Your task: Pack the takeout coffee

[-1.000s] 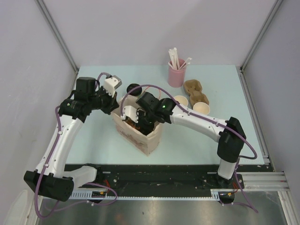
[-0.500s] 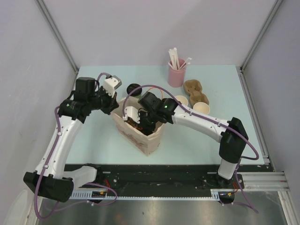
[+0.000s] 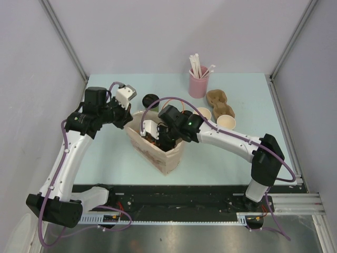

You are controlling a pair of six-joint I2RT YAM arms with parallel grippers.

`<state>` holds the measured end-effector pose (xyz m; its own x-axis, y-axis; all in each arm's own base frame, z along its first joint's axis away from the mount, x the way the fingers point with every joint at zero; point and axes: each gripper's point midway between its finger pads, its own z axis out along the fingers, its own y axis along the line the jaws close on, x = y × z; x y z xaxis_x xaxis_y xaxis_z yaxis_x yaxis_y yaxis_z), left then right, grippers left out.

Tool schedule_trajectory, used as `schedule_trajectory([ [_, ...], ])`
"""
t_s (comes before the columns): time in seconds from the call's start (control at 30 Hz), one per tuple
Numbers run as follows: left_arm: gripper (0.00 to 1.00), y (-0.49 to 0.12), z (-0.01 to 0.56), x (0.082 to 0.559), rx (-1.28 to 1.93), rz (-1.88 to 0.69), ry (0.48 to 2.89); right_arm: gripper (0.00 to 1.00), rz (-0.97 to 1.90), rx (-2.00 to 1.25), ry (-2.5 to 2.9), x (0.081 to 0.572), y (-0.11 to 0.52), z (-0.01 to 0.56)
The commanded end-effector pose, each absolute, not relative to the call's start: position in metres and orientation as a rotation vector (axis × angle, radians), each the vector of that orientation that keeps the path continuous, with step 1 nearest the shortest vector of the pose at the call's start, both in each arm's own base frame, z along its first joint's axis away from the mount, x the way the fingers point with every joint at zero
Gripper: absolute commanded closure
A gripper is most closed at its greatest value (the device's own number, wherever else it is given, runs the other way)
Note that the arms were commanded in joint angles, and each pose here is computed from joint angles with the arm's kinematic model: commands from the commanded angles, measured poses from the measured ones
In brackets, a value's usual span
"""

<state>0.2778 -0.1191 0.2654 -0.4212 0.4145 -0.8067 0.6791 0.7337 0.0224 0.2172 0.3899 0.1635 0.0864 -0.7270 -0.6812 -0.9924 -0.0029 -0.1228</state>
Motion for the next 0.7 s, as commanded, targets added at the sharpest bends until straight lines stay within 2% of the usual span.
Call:
schedule_trajectory([
  [0.0, 0.99, -0.118, 0.289, 0.284, 0.837, -0.339, 1.968, 0.93, 0.558, -1.818, 1.775, 0.207, 0.376, 0.145],
  [0.1, 1.00, -0.118, 0.289, 0.284, 0.838, -0.338, 1.967, 0.78, 0.562, -1.790, 1.755, 0.208, 0.377, 0.156],
  [0.2, 1.00, -0.118, 0.289, 0.285, 0.836, -0.337, 1.969, 0.69, 0.567, -1.756, 1.731, 0.210, 0.377, 0.170],
  [0.67, 1.00, -0.116, 0.292, 0.287, 0.836, -0.320, 1.964, 0.41, 0.621, -1.620, 1.645, 0.218, 0.377, 0.220],
])
